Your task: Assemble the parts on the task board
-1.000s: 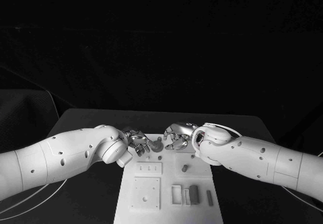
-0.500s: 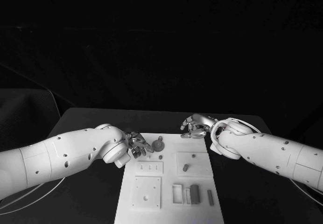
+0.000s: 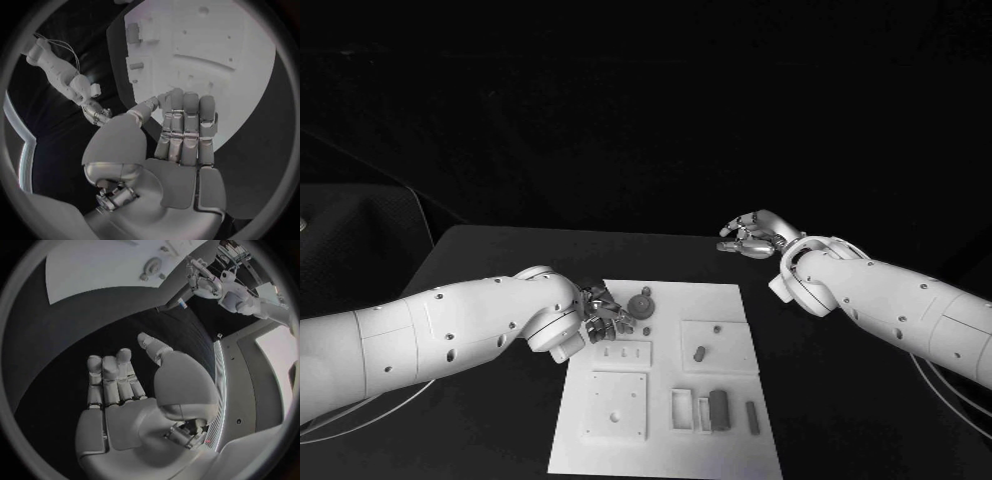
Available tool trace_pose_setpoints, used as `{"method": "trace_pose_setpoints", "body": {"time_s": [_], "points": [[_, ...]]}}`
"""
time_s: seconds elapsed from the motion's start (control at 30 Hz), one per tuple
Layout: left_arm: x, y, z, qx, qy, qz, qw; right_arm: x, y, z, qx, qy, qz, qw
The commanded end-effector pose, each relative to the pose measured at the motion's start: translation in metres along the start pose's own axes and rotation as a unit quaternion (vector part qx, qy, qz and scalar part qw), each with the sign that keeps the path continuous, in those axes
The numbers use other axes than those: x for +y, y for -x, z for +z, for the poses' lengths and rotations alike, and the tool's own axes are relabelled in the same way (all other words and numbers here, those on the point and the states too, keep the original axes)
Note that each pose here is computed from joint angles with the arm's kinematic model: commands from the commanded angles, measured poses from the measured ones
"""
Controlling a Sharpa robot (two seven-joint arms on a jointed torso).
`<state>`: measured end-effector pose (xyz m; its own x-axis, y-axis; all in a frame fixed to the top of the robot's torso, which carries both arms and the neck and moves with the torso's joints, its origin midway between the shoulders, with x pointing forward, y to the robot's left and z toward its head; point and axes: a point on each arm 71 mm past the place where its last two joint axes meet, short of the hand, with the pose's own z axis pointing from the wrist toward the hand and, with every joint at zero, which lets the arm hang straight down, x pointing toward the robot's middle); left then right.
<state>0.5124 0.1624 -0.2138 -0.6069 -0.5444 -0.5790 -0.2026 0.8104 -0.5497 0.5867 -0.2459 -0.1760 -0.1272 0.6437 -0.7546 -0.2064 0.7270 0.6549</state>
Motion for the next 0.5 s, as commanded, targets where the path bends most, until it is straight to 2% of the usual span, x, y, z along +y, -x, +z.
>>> {"method": "trace_pose_setpoints", "body": {"time_s": [0.03,0.27,0.5], "points": [[-0.0045,-0.0042,-0.0006,0.004,0.001,0.011,1.000,0.0035,0.0009,0.0012,-0.015,0.018,0.017,1.000],[-0.0105,-0.0078,0.0012,0.004,0.000,0.025,1.000,0.0058,-0.0018,0.0029,-0.011,0.020,0.018,1.000],[-0.0096,-0.0056,0.0035,0.002,0.004,0.052,0.999,0.0049,-0.0013,0.0025,-0.009,0.019,0.018,1.000]]}}
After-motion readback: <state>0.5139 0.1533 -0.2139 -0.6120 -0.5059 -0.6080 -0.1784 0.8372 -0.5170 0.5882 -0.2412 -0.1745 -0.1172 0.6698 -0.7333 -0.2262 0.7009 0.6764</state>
